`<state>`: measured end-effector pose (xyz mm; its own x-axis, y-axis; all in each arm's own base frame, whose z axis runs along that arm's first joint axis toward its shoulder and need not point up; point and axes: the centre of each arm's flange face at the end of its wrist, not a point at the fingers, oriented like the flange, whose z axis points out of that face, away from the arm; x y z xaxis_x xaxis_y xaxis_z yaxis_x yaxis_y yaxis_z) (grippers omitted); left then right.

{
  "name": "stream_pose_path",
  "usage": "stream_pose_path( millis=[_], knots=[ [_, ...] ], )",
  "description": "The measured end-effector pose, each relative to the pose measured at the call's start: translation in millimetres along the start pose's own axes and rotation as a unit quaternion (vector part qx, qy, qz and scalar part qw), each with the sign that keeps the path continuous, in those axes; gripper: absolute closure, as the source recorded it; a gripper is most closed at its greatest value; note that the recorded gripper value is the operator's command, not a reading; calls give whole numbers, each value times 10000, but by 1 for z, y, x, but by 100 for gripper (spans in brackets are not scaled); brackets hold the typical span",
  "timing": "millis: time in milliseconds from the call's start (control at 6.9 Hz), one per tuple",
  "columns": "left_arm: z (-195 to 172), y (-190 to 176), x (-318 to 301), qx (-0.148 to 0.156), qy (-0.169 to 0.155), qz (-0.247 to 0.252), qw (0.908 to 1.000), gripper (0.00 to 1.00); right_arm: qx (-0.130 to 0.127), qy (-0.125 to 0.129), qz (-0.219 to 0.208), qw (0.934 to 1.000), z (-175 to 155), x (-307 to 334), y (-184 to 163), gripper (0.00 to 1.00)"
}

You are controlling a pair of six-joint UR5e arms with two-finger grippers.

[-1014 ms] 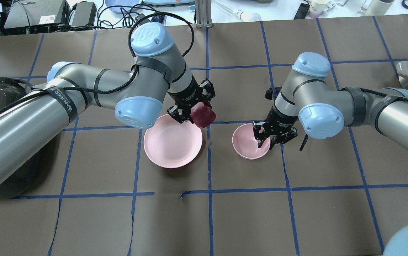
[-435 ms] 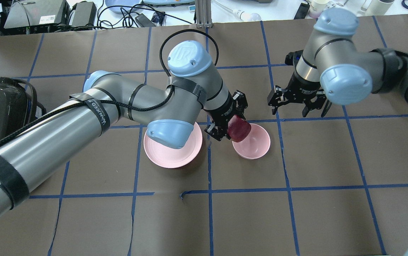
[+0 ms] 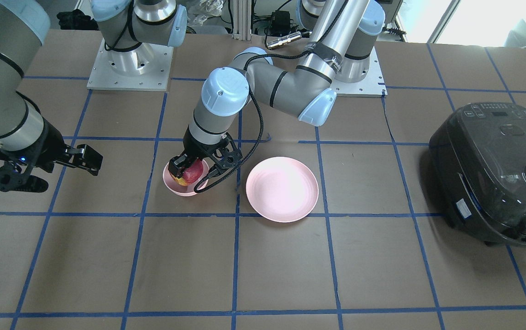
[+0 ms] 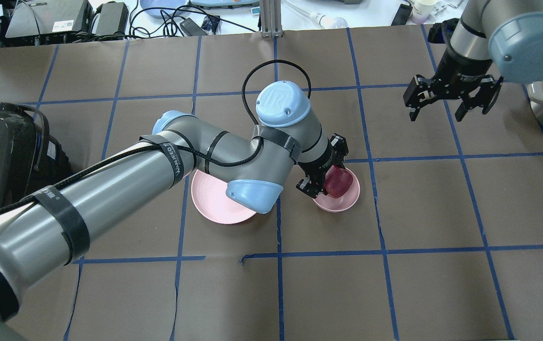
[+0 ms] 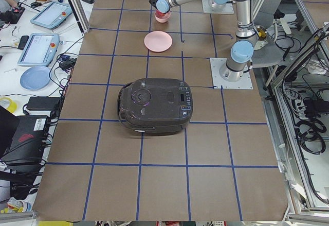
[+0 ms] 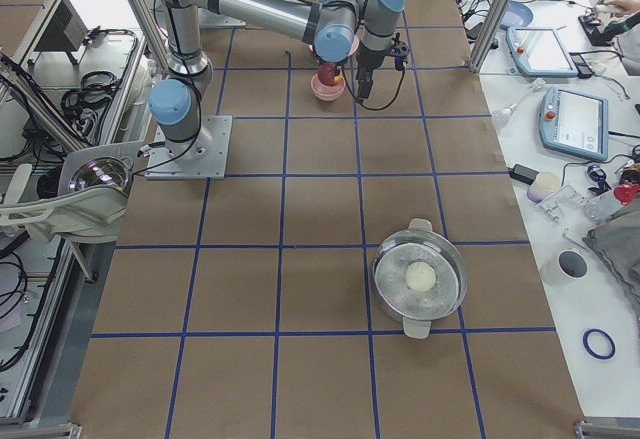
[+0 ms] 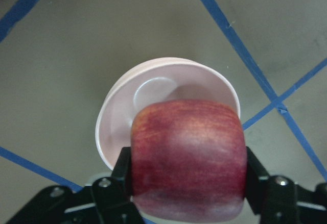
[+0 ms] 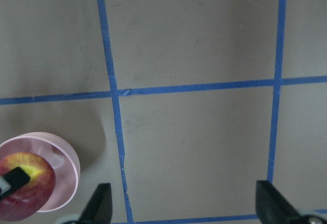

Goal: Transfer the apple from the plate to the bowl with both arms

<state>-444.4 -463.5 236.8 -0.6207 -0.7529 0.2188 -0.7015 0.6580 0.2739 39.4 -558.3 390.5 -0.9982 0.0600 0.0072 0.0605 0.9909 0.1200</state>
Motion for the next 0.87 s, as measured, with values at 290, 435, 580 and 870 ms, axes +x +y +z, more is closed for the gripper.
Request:
stream_pose_path(
  millis=[290,435,580,870],
  knots=[
    [17,-1,0,3,-93,52,9999,0,108,10,-2,9999,-34,-1,21,0],
    [15,0,2,7,-62,201,9998,0,133,7,5,9999,-40,-1,24,0],
    [-1,-4,8,60,76,616,9981,0,151,15,16,9999,-44,-1,26,0],
    [-76,-37,27,300,395,1781,9828,0,458,69,36,9989,-75,-5,40,0]
  ],
)
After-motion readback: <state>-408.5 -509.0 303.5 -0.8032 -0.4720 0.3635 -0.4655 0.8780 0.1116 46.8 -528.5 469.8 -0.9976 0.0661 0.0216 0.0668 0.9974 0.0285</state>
